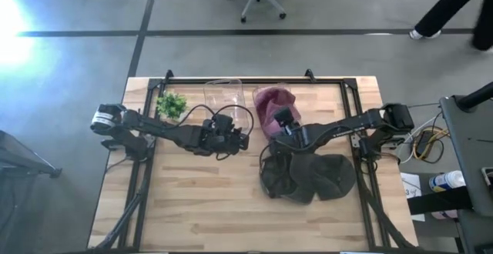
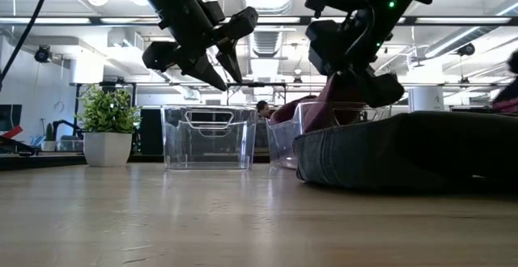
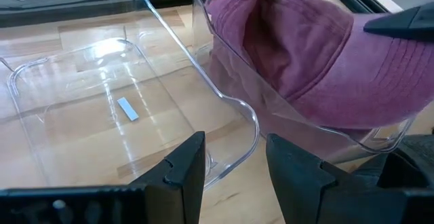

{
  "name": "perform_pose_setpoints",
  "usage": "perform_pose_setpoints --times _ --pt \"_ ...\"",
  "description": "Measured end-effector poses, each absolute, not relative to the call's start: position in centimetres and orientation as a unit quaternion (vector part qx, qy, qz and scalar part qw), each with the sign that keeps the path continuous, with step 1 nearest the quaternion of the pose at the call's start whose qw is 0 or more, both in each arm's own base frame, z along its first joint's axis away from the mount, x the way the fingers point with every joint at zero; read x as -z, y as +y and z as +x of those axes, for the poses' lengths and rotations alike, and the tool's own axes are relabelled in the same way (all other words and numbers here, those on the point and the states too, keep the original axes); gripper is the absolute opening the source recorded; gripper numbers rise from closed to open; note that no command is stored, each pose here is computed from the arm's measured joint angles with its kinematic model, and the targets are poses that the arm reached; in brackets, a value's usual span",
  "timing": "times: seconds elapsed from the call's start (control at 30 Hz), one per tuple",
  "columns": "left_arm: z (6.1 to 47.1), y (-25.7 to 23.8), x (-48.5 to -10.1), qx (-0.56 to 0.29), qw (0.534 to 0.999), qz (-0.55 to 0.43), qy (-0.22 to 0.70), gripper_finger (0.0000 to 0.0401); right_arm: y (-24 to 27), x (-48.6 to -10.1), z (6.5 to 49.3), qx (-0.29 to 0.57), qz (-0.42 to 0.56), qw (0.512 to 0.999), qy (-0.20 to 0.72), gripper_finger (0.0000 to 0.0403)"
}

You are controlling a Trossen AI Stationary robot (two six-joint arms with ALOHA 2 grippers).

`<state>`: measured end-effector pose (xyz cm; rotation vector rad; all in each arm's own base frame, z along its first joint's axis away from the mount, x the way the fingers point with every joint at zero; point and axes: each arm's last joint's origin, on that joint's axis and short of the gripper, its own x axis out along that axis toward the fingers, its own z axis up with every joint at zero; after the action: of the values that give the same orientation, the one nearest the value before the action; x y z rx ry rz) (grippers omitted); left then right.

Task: Pick & Place hat
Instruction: Put the red cap into the right transparent bin

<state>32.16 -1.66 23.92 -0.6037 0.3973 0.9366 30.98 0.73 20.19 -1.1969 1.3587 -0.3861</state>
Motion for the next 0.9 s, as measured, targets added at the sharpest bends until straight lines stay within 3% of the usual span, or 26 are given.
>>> perform_pose_setpoints --times 0.17,0.5,0.8,0.9 --pt "32.2 -1.7 -23.9 -0.440 0.831 -0.283 0.189 0.0149 1.5 -20.0 31.2 0.096 -0.473 0.660 0.576 0.0041" --pt "32.2 -1.7 -23.9 -0.432 0.835 -0.277 0.200 0.0149 1.5 -21.8 30.7 0.116 -0.419 0.702 0.564 0.0061" --pt "32.2 -1.2 -23.9 -0.437 0.832 -0.279 0.197 0.0149 1.6 -23.0 30.3 0.106 -0.361 0.732 0.567 0.0167" --pt "32.2 -1.1 -23.9 -0.438 0.831 -0.280 0.197 0.0149 1.9 -23.5 30.1 0.065 -0.353 0.729 0.583 0.0203"
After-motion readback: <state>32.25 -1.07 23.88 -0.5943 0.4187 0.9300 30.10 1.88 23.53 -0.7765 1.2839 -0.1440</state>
